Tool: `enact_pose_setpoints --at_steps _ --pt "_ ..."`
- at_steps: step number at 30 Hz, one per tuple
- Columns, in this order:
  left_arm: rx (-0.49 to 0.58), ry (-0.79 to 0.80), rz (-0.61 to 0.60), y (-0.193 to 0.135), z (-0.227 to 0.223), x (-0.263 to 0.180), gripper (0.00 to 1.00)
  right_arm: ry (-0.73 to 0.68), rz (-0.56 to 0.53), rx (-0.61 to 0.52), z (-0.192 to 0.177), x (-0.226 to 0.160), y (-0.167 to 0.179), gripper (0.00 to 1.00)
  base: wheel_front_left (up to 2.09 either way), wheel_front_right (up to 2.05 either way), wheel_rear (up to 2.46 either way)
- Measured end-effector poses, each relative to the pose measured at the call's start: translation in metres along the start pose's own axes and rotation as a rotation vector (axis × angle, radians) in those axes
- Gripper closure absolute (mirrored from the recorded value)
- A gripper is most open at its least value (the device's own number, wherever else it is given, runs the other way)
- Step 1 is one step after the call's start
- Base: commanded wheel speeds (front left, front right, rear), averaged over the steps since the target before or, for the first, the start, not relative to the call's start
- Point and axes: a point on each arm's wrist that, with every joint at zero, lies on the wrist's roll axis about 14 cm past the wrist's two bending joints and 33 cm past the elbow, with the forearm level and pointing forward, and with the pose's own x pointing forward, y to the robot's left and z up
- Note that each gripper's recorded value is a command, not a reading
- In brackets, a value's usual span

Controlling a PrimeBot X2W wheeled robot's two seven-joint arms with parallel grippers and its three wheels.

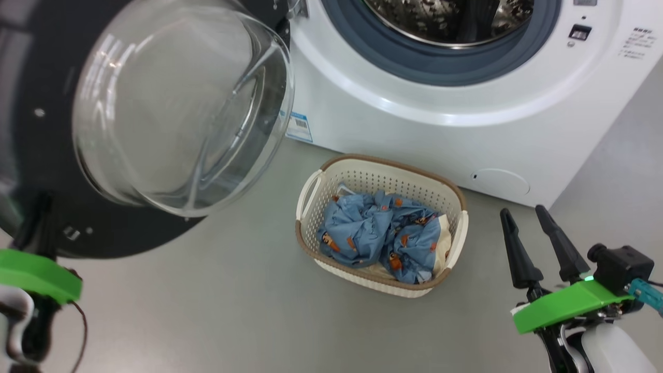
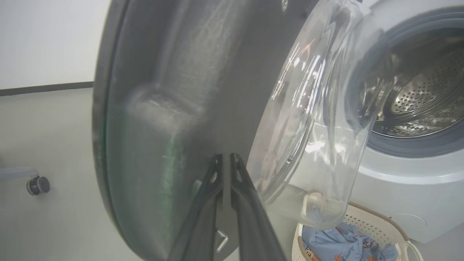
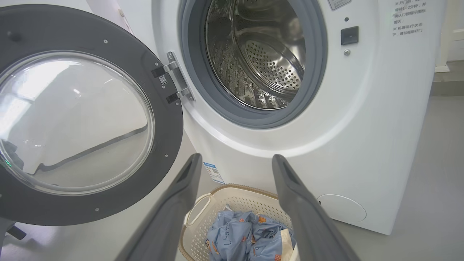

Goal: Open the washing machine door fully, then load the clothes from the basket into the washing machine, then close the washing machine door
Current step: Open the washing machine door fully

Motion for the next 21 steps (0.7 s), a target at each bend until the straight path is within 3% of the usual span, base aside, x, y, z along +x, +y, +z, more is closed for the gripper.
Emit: enact_pose_setpoints --at_steps 21 --pt "0.139 0.081 0.111 0.035 0.023 0.055 1.00 0.037 0.000 0.042 -0.025 0.025 -0.007 0.00 0.00 0.00 0.00"
